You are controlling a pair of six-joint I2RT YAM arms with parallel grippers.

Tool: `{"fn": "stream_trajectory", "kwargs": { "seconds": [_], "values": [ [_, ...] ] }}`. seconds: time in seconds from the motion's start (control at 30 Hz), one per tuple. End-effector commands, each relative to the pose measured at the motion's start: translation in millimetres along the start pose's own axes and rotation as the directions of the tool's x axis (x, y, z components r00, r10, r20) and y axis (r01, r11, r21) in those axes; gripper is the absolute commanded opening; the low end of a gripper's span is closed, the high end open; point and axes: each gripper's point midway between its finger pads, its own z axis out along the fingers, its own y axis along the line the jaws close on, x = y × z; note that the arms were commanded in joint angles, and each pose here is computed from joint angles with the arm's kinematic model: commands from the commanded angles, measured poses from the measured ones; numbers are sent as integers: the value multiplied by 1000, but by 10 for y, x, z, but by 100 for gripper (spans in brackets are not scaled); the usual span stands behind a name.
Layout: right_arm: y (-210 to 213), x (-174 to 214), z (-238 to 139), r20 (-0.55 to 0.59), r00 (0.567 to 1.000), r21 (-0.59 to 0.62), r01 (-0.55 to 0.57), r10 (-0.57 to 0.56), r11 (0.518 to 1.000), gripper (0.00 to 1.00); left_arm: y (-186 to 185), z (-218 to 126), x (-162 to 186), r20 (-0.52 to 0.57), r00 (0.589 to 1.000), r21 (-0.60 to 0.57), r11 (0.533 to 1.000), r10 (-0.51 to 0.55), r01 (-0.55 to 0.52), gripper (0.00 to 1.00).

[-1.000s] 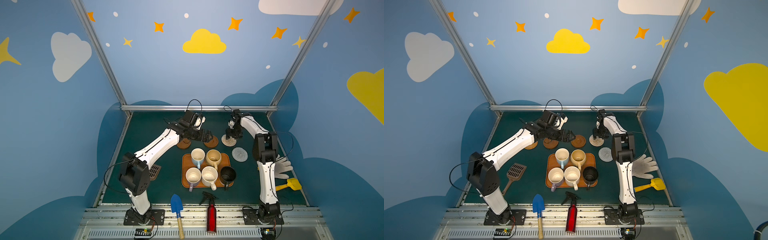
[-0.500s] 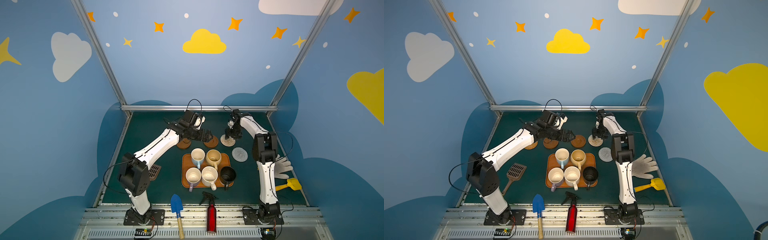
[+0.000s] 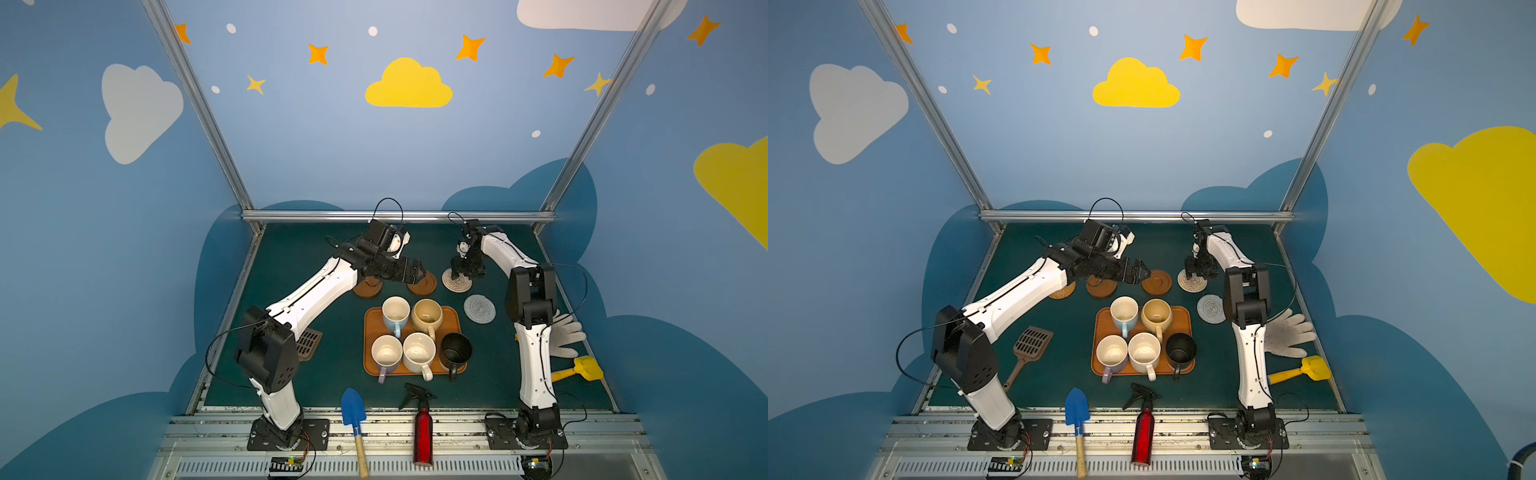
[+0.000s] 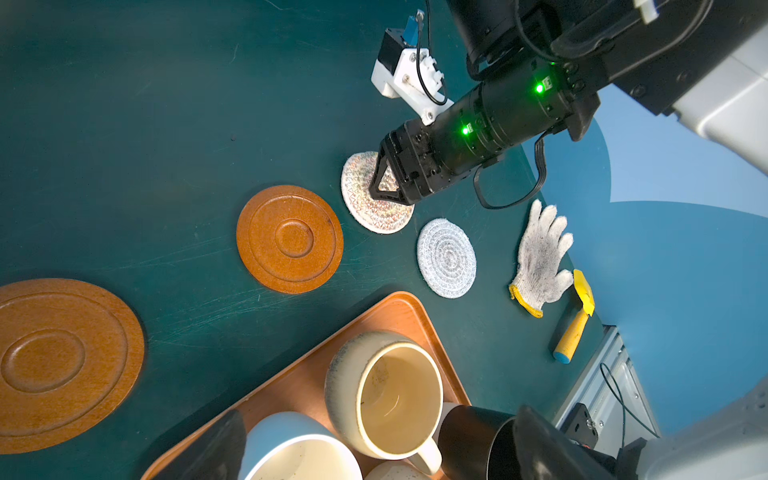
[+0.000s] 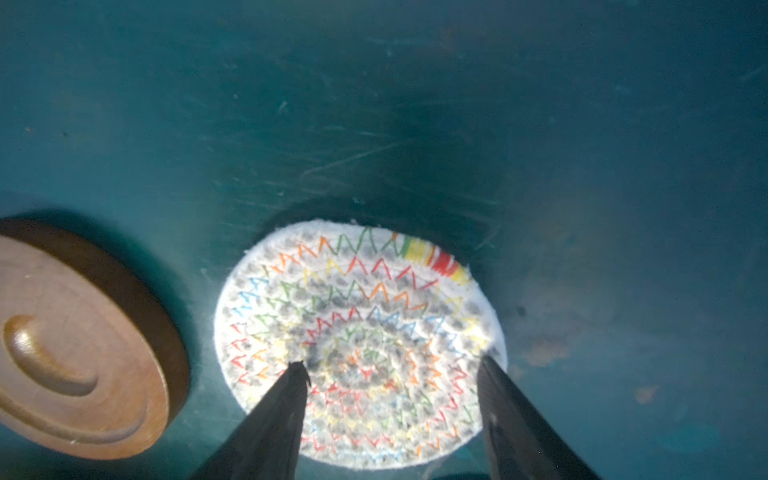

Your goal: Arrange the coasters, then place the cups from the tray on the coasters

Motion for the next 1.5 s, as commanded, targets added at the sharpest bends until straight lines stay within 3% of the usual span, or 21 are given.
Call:
{"fn": "stream_trajectory", "kwargs": {
  "seconds": [0.0, 0.27, 0.47, 0.6, 0.7, 0.8, 0.93, 1.0, 1.27, 1.47],
  "values": [
    [-14, 71, -118, -25, 999, -3, -19, 19, 1000, 66, -76, -145, -74, 30, 1000, 19, 1000, 7, -7, 100],
    [55, -75, -485, 62, 998, -35, -7, 10, 999, 69, -115, -200, -84, 33, 999, 30, 999, 12, -13, 100],
    [77, -39, -1057, 207, 978, -7, 4, -2, 1000, 76, -160, -388, -42, 31, 999, 37, 998, 43, -44, 100],
    [70, 95, -1563, 332, 943, 13, 11, -14, 1000, 79, -308, -505, -23, 31, 998, 109, 993, 46, -49, 100],
    [35, 246, -1923, 463, 886, 10, -8, 2, 1000, 82, -397, -541, 28, 10, 998, 149, 987, 54, -55, 100],
    [-44, 487, -2099, 508, 859, -35, -53, 64, 998, 97, -434, -539, 98, -22, 997, 151, 986, 75, -71, 100],
    [-25, 898, -1968, 356, 914, -273, -100, 197, 957, 97, -485, -500, 157, -33, 996, 152, 985, 89, -83, 100],
    [-22, 1061, -1837, 312, 922, -324, -122, 228, 938, 96, -537, -478, 199, -38, 994, 158, 983, 99, -92, 100],
    [-253, 1499, -1167, 240, 943, -193, -187, 231, 963, 86, -601, -534, 332, -8, 997, 175, 982, 74, -71, 100],
    [-194, 1544, -746, 134, 978, -116, -147, 162, 982, 82, -598, -511, 314, 7, 998, 142, 988, 65, -66, 100]
  ]
}}
